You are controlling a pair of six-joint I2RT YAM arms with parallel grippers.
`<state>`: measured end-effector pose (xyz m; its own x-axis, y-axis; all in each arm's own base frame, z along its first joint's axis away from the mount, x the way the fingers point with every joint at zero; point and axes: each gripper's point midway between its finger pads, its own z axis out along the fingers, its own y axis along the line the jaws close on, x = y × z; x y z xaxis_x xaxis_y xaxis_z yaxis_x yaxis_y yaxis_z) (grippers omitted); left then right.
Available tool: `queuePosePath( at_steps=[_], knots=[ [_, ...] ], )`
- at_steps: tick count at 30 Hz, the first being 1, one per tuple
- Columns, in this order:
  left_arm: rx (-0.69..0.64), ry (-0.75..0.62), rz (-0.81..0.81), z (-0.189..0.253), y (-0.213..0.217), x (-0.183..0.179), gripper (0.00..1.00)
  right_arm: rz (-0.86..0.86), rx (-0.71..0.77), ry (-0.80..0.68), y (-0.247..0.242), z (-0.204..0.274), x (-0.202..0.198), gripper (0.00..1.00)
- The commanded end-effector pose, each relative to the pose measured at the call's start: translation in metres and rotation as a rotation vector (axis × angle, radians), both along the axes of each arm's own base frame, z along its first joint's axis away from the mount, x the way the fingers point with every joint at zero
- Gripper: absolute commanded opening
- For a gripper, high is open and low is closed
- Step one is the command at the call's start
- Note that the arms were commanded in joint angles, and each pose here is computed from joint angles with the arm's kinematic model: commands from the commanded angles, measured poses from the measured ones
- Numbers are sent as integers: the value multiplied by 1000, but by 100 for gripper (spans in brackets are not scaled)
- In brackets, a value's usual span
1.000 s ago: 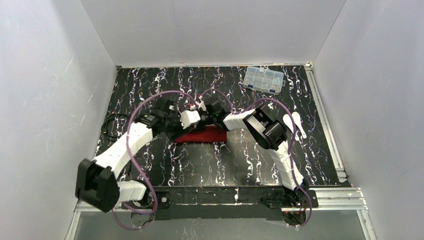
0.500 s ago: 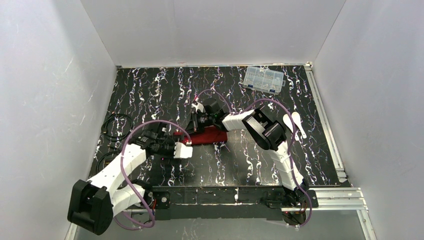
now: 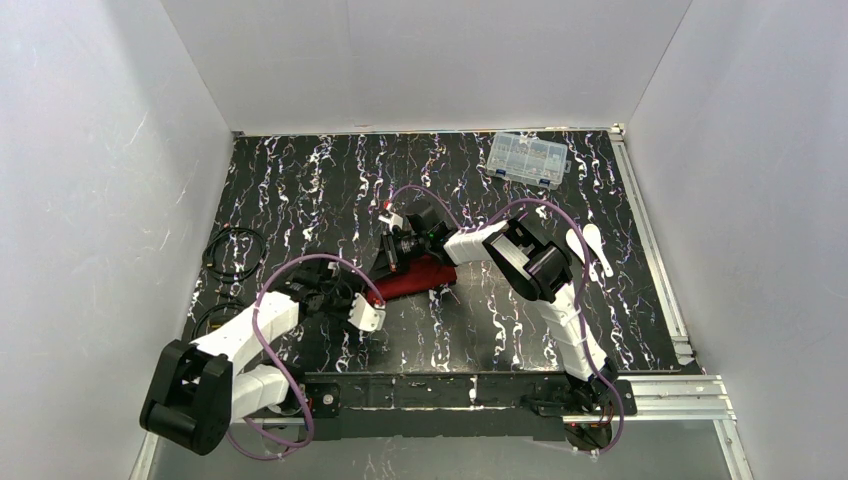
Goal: Fold the napkin into a case and place the utensils inside
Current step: Smooth out the smaller rectangle-folded napkin at the center of the board, then turn over the smaller rectangle-folded napkin at the center of the board.
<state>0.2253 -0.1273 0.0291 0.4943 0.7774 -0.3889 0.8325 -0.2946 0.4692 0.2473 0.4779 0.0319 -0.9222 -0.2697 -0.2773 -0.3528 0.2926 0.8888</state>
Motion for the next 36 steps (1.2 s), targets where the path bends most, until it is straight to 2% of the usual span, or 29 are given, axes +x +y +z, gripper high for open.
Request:
queuePosePath(
  at_steps=[1, 5, 8, 10, 14, 18, 19, 21, 23, 25, 27, 28, 31, 36],
  knots=[
    [46, -11, -97, -13, 6, -16, 62, 31, -185, 112, -27, -66, -32, 1],
    [59, -49, -119, -15, 9, -19, 62, 30, -188, 106, -28, -66, -33, 1],
    [32, -110, -56, 8, 6, 0, 64, 25, -182, 104, -28, -64, -33, 1],
    [-6, -163, 17, 35, 4, 18, 81, 22, -181, 102, -29, -64, -33, 1],
    [-69, -236, 97, 93, 2, 33, 97, 14, -183, 101, -28, -66, -32, 1],
    [-147, -193, 123, 132, -5, 22, 99, 6, -180, 101, -28, -67, -30, 1],
    [-189, -172, 195, 138, -6, 29, 98, 6, -182, 101, -28, -68, -31, 1],
    [-283, -133, 453, 152, -1, 55, 98, 2, -185, 103, -28, -71, -31, 1],
    [-263, -49, 598, 146, 5, 67, 99, -1, -189, 108, -29, -73, -31, 1],
    [-161, 100, 546, 129, 3, 51, 99, -4, -187, 111, -29, -74, -31, 1],
    [-153, 217, 527, 114, 0, 38, 98, -5, -186, 113, -29, -73, -31, 1],
    [-145, 247, 468, 104, -1, 27, 98, -4, -184, 112, -29, -72, -30, 1],
    [-112, 203, 296, 70, 3, 4, 98, -9, -181, 108, -29, -70, -28, 1],
    [-126, 45, 57, 37, 3, -21, 98, -13, -174, 113, -29, -69, -27, 1]
  ],
)
